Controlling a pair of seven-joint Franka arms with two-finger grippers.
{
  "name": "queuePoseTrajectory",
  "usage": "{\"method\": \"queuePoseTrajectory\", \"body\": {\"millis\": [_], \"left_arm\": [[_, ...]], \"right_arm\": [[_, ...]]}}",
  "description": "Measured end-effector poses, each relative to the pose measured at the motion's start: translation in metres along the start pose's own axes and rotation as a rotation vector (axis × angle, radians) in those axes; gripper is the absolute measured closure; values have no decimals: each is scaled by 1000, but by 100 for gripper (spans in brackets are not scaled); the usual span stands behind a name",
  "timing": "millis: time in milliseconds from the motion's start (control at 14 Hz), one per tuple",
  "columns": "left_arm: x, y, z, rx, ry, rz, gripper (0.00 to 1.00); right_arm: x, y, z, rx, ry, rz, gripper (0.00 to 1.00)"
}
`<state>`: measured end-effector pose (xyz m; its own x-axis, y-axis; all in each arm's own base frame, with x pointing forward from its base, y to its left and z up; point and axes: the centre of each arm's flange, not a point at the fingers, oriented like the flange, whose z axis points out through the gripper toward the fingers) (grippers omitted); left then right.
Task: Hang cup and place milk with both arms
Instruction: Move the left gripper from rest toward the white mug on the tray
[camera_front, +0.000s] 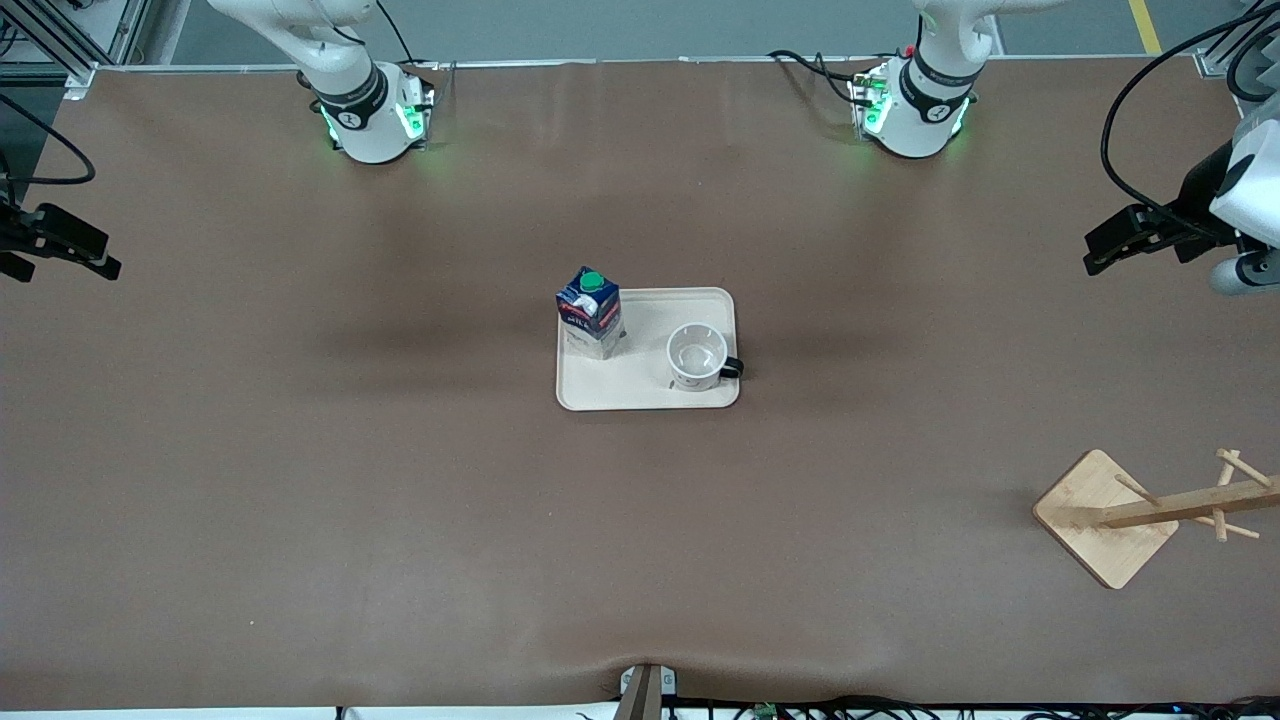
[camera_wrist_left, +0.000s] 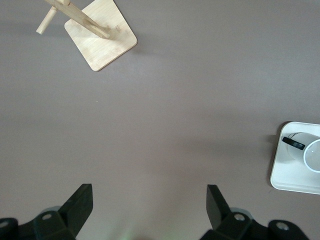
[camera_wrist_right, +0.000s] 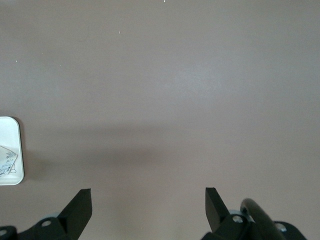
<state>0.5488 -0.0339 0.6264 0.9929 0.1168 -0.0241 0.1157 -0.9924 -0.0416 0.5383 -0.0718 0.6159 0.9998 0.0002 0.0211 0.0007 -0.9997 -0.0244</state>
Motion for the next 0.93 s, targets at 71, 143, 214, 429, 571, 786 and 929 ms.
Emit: {"method": "queuePoseTrajectory", "body": {"millis": [71, 143, 214, 429, 571, 786, 929], "left_arm": [[0, 0, 0, 0, 0, 0, 0], [0, 0, 0, 0, 0, 0, 0], [0, 0, 0, 0, 0, 0, 0], [0, 0, 0, 0, -1, 1, 0], [4, 1, 9, 2, -17, 2, 0], [19, 5, 37, 5, -66, 6, 0], [23, 11, 44, 5, -78, 17, 0]], "right_arm": [[0, 0, 0, 0, 0, 0, 0], [0, 0, 0, 0, 0, 0, 0], [0, 0, 0, 0, 0, 0, 0], [0, 0, 0, 0, 0, 0, 0], [0, 0, 0, 1, 0, 0, 0], [0, 0, 0, 1, 0, 0, 0], [0, 0, 0, 2, 0, 0, 0]]}}
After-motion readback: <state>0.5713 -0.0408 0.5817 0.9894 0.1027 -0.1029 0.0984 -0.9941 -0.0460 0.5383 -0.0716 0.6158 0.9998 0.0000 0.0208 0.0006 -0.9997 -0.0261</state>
